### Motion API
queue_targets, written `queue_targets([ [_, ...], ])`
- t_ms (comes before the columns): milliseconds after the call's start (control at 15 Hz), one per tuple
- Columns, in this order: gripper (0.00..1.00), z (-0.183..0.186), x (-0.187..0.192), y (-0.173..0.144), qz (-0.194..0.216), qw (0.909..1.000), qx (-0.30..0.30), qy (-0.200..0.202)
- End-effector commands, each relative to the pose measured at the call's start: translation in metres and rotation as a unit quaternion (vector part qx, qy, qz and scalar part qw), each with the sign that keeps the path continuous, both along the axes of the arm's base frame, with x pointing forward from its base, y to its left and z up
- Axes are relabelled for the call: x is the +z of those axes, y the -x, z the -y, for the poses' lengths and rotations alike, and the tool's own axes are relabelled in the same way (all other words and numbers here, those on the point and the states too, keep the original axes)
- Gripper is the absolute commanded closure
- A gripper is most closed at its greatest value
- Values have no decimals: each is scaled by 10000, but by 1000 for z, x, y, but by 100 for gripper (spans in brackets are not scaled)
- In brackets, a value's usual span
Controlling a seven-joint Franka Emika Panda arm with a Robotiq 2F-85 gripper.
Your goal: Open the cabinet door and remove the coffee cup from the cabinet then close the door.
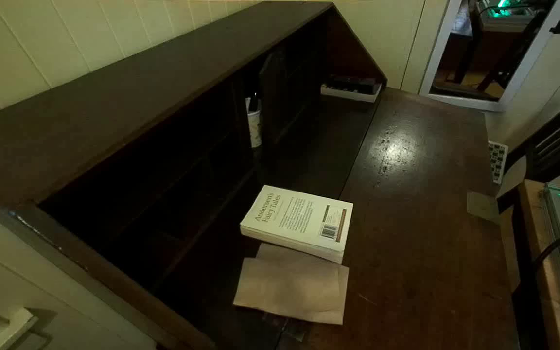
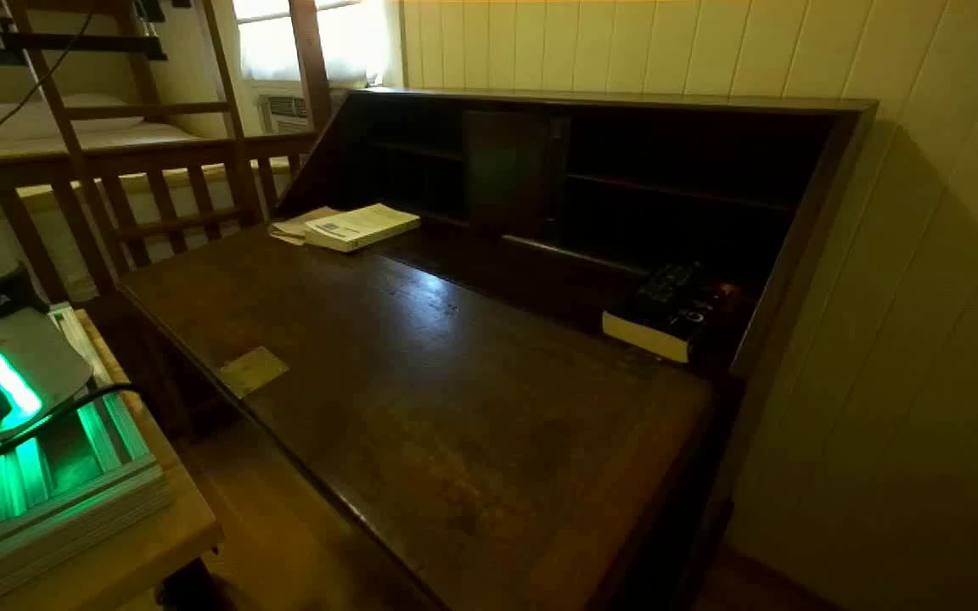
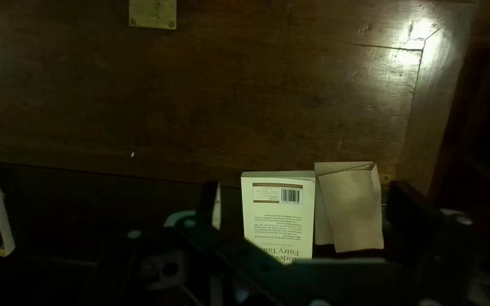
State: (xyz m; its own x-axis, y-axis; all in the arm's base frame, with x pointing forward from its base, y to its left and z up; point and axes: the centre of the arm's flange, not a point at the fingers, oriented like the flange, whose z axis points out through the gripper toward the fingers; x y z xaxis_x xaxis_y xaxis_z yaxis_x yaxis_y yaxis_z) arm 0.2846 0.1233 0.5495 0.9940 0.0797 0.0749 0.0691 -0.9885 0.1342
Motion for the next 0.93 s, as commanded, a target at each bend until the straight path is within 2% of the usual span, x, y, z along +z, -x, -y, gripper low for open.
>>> queue_targets([
  [0, 0, 0, 0, 0, 1, 10000, 0, 0],
  [400, 0, 0, 0, 0, 1, 10000, 0, 0],
  [467, 0, 5, -1, -5, 99, 9997, -175, 126],
  [667, 0, 32, 1, -27, 427, 9969, -656, -19],
  [867, 0, 63, 2, -59, 876, 9904, -1054, -202],
])
